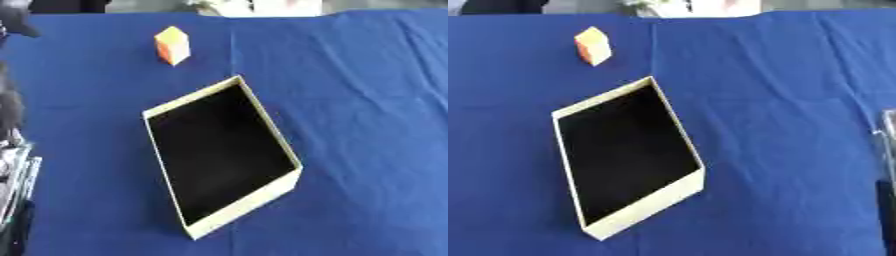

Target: Pick up objects on the table and place them in the box.

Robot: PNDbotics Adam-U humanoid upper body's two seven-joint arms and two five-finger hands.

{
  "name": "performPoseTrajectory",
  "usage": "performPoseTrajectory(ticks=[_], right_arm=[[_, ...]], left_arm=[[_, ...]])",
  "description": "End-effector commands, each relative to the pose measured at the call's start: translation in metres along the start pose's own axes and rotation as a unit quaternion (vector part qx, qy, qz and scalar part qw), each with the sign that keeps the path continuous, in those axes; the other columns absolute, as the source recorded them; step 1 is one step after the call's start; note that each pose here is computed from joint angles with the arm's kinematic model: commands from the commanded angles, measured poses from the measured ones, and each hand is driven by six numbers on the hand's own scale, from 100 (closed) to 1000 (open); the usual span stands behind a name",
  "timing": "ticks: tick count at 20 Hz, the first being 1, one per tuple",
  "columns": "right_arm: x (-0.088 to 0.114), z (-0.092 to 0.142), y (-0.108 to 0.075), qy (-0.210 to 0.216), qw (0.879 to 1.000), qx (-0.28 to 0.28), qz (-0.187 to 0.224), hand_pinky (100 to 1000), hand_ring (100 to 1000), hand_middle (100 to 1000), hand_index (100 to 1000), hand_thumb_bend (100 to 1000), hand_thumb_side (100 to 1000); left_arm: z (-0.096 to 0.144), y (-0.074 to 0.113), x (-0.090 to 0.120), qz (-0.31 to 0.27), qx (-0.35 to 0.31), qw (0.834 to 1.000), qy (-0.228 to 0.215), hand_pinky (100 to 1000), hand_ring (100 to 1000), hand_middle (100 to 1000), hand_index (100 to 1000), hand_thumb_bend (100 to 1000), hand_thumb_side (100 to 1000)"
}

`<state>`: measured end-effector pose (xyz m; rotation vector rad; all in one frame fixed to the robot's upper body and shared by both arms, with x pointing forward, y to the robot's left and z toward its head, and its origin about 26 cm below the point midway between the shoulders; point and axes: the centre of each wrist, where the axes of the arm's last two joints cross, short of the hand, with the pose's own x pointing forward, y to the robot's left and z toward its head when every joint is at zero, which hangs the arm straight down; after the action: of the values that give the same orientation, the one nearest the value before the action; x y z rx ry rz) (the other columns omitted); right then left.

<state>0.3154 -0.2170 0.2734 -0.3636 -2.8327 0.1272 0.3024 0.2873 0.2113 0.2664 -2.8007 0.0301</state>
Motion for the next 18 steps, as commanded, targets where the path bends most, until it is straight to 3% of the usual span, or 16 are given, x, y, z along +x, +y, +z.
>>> performPoseTrajectory(ticks=[1,10,12,13,14,18], right_arm=[[0.005,-0.005,-0.003,-0.014,1.0,0.002,0.001,768,766,556,729,100,770],[0.005,-0.006,-0.005,-0.017,1.0,0.013,0.009,769,766,556,729,100,768],[0.005,-0.007,-0.005,-0.018,1.0,0.016,0.01,769,766,556,729,100,768],[0.005,-0.007,-0.005,-0.018,1.0,0.017,0.01,769,766,556,729,100,765],[0.005,-0.007,-0.005,-0.018,1.0,0.019,0.01,769,766,556,729,100,768],[0.006,-0.007,-0.004,-0.018,1.0,0.024,0.008,769,766,555,729,100,768]], left_arm=[[-0.009,0.003,0.006,-0.004,-0.008,1.0,-0.018,499,575,599,731,186,567],[-0.063,0.008,0.021,-0.093,-0.131,0.985,-0.067,503,580,619,767,197,579],[-0.074,0.008,0.025,-0.123,-0.169,0.975,-0.072,506,586,628,783,194,605],[-0.079,0.008,0.024,-0.138,-0.188,0.97,-0.07,508,586,630,784,150,566],[-0.084,0.008,0.022,-0.154,-0.207,0.964,-0.066,509,586,633,787,189,623],[-0.106,0.009,0.012,-0.225,-0.277,0.933,-0.045,513,589,636,787,181,649]])
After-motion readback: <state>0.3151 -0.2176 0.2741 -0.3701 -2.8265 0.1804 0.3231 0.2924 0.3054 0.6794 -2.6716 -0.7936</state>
